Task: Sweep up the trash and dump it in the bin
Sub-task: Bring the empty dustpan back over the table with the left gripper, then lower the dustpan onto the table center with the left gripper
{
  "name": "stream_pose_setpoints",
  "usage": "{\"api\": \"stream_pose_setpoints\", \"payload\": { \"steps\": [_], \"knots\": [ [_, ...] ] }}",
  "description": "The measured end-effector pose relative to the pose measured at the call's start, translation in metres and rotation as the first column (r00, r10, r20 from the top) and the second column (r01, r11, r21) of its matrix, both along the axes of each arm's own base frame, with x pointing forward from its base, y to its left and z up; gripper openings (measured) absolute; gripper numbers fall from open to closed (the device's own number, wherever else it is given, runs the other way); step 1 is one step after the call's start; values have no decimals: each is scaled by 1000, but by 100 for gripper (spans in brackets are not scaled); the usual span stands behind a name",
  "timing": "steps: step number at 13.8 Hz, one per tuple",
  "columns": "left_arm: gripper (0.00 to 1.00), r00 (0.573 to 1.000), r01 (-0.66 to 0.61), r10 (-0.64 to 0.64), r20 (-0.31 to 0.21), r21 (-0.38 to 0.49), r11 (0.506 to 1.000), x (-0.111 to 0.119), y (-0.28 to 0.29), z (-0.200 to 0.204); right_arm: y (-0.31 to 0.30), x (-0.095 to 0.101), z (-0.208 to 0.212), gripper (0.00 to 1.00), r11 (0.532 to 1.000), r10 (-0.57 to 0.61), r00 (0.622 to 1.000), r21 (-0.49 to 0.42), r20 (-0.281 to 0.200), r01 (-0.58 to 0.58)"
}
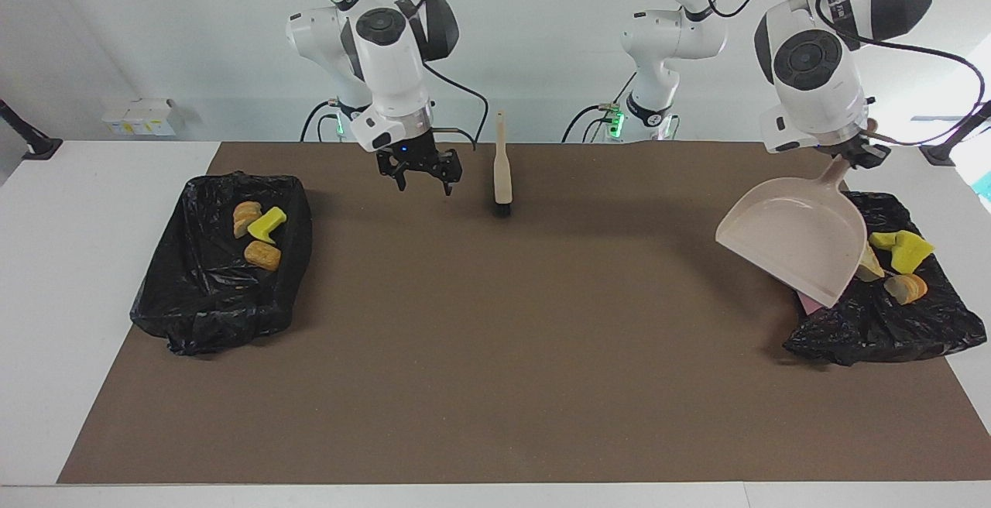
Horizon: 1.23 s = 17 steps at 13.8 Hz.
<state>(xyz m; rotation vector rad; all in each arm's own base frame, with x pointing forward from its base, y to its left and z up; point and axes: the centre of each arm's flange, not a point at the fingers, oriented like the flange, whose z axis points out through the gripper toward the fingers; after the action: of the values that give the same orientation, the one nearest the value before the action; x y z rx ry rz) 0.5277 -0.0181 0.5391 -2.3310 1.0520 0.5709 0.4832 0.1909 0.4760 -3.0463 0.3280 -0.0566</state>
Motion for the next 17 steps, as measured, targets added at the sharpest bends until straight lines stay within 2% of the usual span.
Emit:
{"api": "stream_pose_setpoints", "payload": {
  "steps": [1,4,6,9,12,14,17],
  "knots": [
    [32,997,-71,73,35,-70,995,-4,-16,-4,-17,10,19,100,1000,-2,1000,-1,-1,2],
    [32,966,-224,246,78,-217,950,-13,-58,-9,-58,29,87,100,1000,-1,1000,-19,12,1],
    [32,937,-286,330,115,-290,913,-17,-93,-8,-76,32,119,100,999,-2,1000,-50,20,3],
    [32,872,-367,458,172,-389,845,-25,-162,-13,-95,32,152,100,998,4,1000,-65,18,-3],
    [32,834,-408,531,150,-480,776,-30,-211,-23,-105,37,169,100,998,-5,1000,-66,4,6],
    [32,807,-435,575,133,-524,732,-30,-235,-26,-109,41,167,100,996,7,1000,-85,-23,-9],
    [32,777,-476,616,129,-520,709,-30,-292,-50,-117,44,163,100,992,61,997,-108,-54,-67]
  ]
}}
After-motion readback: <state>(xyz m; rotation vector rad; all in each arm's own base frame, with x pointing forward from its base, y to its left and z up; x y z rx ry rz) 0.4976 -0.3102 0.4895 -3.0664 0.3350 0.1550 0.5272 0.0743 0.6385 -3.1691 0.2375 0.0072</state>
